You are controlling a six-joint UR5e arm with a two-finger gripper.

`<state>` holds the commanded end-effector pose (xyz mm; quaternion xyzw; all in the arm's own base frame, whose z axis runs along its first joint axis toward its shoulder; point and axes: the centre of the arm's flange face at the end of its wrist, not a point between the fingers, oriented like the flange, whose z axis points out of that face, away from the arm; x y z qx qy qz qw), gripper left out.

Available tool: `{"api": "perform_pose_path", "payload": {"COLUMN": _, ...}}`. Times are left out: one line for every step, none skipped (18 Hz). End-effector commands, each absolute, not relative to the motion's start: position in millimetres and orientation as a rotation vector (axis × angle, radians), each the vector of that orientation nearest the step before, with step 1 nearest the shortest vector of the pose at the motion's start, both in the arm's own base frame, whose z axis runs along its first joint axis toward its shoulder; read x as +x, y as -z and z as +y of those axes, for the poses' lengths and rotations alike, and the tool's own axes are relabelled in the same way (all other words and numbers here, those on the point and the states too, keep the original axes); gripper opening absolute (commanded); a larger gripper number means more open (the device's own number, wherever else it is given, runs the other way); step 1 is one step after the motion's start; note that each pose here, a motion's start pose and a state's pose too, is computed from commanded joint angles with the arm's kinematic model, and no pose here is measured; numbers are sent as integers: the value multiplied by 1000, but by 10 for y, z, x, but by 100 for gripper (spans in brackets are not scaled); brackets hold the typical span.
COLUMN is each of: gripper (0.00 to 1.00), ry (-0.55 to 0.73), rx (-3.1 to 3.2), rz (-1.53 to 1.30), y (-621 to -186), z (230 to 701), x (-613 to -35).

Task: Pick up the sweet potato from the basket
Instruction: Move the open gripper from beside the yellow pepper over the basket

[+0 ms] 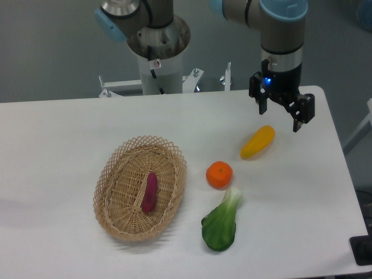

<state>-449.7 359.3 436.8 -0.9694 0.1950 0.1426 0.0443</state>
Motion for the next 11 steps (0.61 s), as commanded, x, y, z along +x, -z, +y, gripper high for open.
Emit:
{"api": "perform_pose_path", "payload": {"gripper": 100, "ry": -440, "rx": -2960, "rz": 600, "y": -4366, "z": 3601, "x": -4492}}
{"api": "perform_pose_path", "payload": {"gripper": 100, "ry": -432, "rx": -2956, "rz": 614, "y": -4355, "z": 3645, "x": -4444}}
{"api": "perform_pose_path", "payload": {"gripper": 100, "ry": -441, "rx": -2952, "rz": 624, "y": -4390, "z": 3679, "x": -4385}}
{"api": "perform_pose_path", "payload": {"gripper": 100, "ry": -441, "rx": -2950, "rz": 617, "y": -4407, "z": 3688, "x": -4341}}
{"api": "perform_pose_path", "payload": {"gripper": 100, "ry": -433, "rx": -2949, "rz": 603, "y": -4387, "z": 3730, "x": -4290}}
{"api": "perform_pose_path", "payload": {"gripper": 100, "ry": -418, "rx": -2946, "rz": 591, "y": -4355, "z": 3824, "x": -4195}}
{"api": "perform_pose_path", "payload": {"gripper": 100, "ry": -403, "rx": -2936, "rz": 590, "y": -4321, "z": 3933, "x": -4082}}
{"api": "perform_pose_path", "payload": {"gripper": 100, "ry": -397, "rx": -2923, "rz": 569, "y": -4303, "z": 4026, "x": -3990}}
{"api": "perform_pose_path", "payload": {"gripper": 100, "ry": -397, "rx": -2914, "rz": 519, "y": -4279, "z": 4084, "x": -3939}}
{"api": "perform_pose_path", "payload": {"gripper": 100, "ry": -394, "rx": -2900, "rz": 457, "y": -4258, "z": 4191, "x": -3855}}
{"api": "perform_pose_path", "payload": {"gripper": 100, "ry": -382, "rx": -2885, "rz": 385, "y": -4238, "z": 4324, "x": -3734}}
